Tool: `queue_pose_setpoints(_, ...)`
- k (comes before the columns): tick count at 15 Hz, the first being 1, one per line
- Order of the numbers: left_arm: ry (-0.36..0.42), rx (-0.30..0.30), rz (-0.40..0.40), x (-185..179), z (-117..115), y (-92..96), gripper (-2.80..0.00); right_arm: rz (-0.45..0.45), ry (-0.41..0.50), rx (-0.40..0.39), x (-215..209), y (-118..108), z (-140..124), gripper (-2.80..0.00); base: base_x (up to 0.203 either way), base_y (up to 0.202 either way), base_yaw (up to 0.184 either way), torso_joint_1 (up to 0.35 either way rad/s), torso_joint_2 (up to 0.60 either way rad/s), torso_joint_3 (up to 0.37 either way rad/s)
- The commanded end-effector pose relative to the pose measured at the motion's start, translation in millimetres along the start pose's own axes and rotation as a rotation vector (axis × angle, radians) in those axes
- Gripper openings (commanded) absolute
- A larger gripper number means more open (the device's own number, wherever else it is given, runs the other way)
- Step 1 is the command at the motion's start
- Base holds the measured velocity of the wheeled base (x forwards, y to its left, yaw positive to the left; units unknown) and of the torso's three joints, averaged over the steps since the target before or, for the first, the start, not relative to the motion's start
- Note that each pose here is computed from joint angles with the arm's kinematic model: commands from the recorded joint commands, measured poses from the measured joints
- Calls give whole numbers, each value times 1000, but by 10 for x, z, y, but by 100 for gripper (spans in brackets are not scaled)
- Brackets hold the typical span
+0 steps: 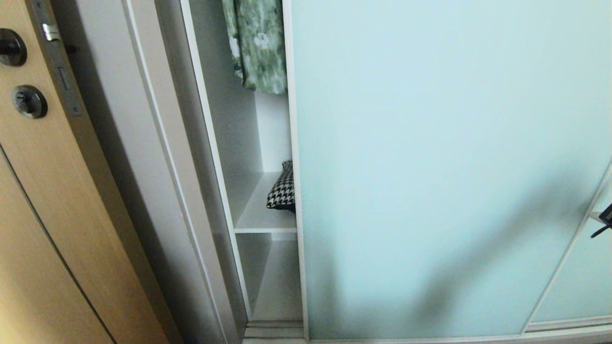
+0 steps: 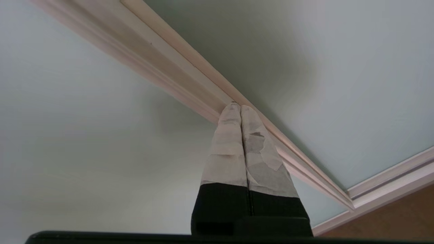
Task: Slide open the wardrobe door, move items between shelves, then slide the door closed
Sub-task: Close the door
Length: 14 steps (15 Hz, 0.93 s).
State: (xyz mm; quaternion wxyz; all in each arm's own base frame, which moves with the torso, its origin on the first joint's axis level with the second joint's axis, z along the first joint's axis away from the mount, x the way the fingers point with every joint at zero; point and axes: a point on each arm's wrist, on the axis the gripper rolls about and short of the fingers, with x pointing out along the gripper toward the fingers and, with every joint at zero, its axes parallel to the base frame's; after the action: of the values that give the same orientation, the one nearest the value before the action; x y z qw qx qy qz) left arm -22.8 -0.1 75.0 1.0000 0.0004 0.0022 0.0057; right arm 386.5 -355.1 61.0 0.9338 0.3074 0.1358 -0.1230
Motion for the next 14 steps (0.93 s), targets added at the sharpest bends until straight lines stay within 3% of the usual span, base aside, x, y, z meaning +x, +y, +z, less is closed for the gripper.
queue_pose_setpoints(1, 3, -1, 1, 2, -4, 0, -280, 11, 4, -7, -73, 107, 24, -280, 0, 0, 0, 0, 0, 0)
queue_pose_setpoints(14, 3, -1, 1, 2, -4, 0, -280, 84, 55, -67, -252, 716, -131, -280, 0, 0, 0, 0, 0, 0)
